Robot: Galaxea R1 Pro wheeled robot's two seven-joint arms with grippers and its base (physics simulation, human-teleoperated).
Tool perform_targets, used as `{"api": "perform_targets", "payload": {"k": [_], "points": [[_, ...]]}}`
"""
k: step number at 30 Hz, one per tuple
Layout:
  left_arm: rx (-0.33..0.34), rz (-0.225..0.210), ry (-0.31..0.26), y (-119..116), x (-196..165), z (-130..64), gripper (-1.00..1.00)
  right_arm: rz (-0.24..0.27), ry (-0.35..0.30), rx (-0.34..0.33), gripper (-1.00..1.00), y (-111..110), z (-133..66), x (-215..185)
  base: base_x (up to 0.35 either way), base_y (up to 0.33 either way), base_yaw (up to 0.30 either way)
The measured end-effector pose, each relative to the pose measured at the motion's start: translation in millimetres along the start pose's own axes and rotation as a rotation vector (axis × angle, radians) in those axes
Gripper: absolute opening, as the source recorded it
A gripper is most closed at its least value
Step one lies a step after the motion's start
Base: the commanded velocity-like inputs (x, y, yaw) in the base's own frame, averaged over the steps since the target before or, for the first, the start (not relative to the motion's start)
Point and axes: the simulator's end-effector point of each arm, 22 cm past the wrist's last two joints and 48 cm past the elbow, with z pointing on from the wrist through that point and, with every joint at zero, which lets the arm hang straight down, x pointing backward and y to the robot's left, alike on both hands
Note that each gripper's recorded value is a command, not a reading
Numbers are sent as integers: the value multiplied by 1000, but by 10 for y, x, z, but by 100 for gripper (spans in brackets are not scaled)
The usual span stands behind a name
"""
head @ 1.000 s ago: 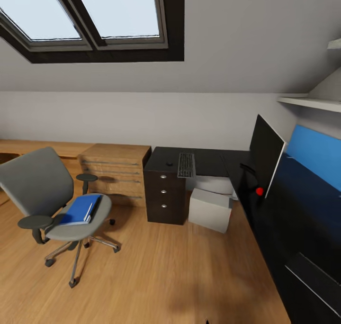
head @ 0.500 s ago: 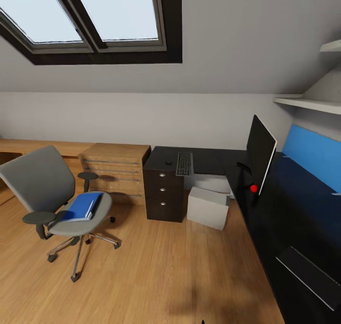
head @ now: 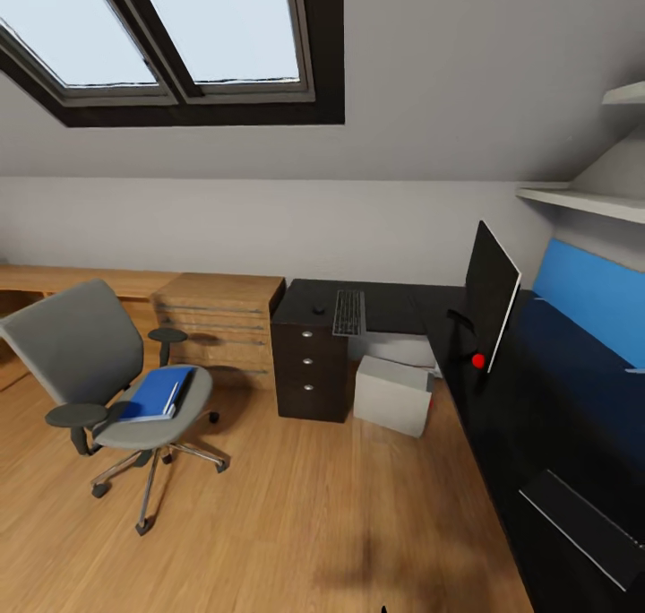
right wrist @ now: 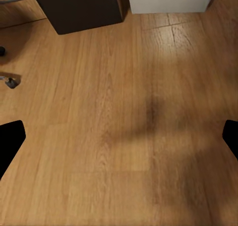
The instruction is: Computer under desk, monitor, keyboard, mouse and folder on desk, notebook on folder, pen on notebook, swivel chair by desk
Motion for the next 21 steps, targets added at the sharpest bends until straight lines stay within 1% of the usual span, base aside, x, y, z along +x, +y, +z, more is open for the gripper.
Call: {"api": "perform_targets", "payload": {"k": [14,18,21], "points": [[-1,-1,-1,-6,-56,-164,100,0,0,0,100,41,-118,-119,0,0,0],[-7,1,0,40,-68,-203,100,1,-4,-3,100,68,-147,-164,0,0,0],[-19,6,-1,130,-87,-227,100,1,-8,-8,100,93,-167,-202,0,0,0]]}}
